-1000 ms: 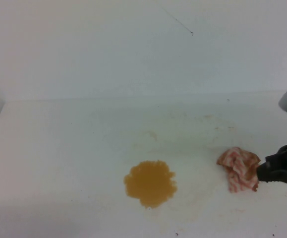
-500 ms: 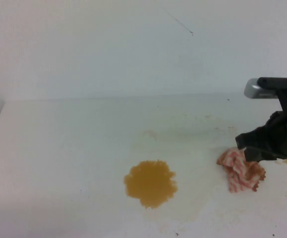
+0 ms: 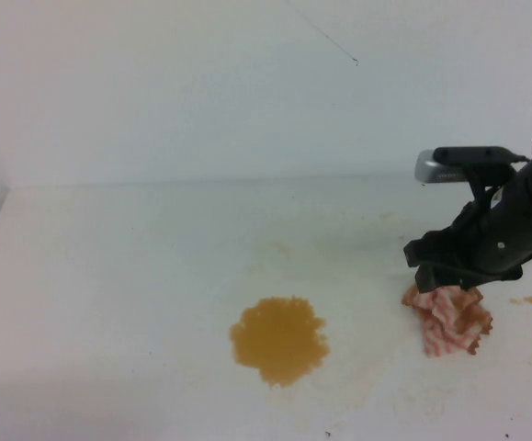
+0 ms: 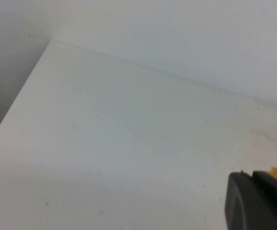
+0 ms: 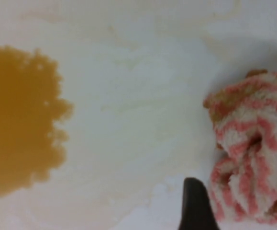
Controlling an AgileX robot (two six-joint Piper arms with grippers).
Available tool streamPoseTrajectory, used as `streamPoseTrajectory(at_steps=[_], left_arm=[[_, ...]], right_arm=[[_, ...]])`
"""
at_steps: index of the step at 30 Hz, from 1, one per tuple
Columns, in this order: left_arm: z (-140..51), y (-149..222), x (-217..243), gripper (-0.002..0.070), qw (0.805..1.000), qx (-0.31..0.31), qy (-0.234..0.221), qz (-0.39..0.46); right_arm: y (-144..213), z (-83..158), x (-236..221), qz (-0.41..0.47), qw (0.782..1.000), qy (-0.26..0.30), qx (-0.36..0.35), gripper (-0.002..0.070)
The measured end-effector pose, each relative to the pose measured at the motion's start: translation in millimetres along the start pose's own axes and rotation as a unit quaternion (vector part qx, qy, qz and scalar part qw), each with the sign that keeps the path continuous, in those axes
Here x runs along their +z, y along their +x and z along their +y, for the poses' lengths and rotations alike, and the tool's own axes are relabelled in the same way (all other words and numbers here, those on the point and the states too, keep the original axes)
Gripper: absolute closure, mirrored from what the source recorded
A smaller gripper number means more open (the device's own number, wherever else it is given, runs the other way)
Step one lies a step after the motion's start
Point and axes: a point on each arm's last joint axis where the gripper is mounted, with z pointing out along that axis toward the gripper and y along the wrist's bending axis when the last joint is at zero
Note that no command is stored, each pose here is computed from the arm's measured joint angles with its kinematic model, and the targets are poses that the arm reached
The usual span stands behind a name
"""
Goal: Wipe the table
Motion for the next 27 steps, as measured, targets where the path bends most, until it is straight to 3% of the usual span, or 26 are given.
streamPoseTrajectory(at_steps=[6,9,13,17,19,22,27], left_arm=[[0.0,0.0,0.0,0.0675,1.0,0.0,0.0,0.0],[0.0,0.0,0.0,0.0675,1.0,0.0,0.0,0.0],[0.0,0.0,0.0,0.0675,1.0,0.0,0.0,0.0],[0.0,0.0,0.0,0.0675,1.0,0.0,0.0,0.0],[0.0,0.0,0.0,0.0675,1.0,0.0,0.0,0.0],[0.0,0.0,0.0,0.0675,1.0,0.0,0.0,0.0],[0.0,0.0,0.0,0.0675,1.0,0.0,0.0,0.0]], right_arm=[[3.3,-6.2,34.6,0.034,0.999,0.015,0.027,0.0272],[3.8,-9.4,46.5,0.055,0.997,0.029,0.038,0.0307],[5.0,-14.7,60.0,0.094,0.994,0.055,0.028,0.0442],[3.2,-16.5,63.0,0.117,0.991,0.067,0.01,0.0657],[0.3,-15.5,60.3,0.12,0.991,0.066,0.002,0.0676],[-10.6,-7.8,48.3,0.112,0.993,0.041,-0.014,0.0677],[-35.1,28.4,17.4,0.071,0.994,-0.062,-0.047,0.0676]])
